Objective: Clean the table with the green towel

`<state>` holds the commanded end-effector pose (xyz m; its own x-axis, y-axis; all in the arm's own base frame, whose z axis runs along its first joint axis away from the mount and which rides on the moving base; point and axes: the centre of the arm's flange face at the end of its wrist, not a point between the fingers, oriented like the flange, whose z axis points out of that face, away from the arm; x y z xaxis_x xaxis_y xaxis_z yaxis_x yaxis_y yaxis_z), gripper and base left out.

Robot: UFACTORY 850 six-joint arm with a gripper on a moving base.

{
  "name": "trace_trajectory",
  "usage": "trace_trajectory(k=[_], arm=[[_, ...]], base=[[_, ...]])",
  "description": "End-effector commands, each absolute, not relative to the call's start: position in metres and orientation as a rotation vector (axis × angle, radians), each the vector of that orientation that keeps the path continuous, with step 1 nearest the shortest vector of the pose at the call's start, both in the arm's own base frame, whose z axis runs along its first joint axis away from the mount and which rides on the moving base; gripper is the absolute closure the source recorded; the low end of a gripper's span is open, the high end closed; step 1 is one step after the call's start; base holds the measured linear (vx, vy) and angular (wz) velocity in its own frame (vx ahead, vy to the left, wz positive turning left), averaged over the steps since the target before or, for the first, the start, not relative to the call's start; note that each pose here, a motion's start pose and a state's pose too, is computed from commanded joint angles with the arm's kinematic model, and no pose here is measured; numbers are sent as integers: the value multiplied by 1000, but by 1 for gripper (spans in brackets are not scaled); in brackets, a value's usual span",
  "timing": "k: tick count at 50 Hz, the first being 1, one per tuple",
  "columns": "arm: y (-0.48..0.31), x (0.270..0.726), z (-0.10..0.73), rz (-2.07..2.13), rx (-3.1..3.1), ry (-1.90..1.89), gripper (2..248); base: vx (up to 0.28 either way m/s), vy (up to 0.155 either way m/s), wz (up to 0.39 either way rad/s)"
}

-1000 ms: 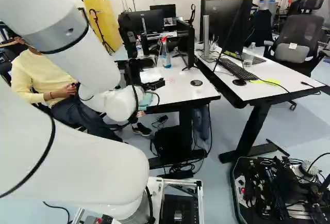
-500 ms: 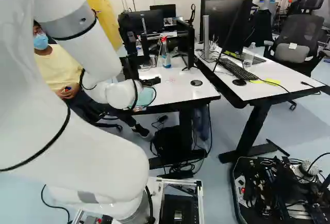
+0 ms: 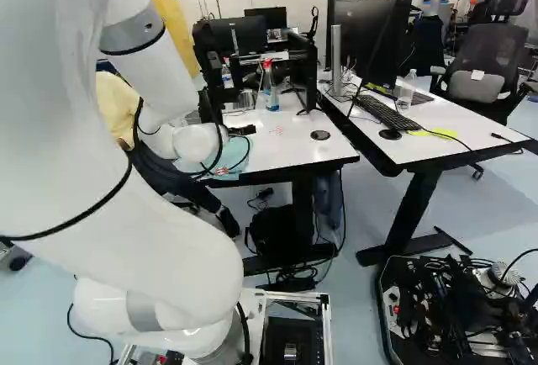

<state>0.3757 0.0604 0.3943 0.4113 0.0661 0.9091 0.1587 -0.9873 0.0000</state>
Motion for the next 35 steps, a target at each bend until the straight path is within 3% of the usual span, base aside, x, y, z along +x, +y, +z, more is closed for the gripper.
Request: trace_trajectory(k=[35], arm=[[77, 393, 388, -1532, -2618, -254, 3]], base=[[0, 0, 0]])
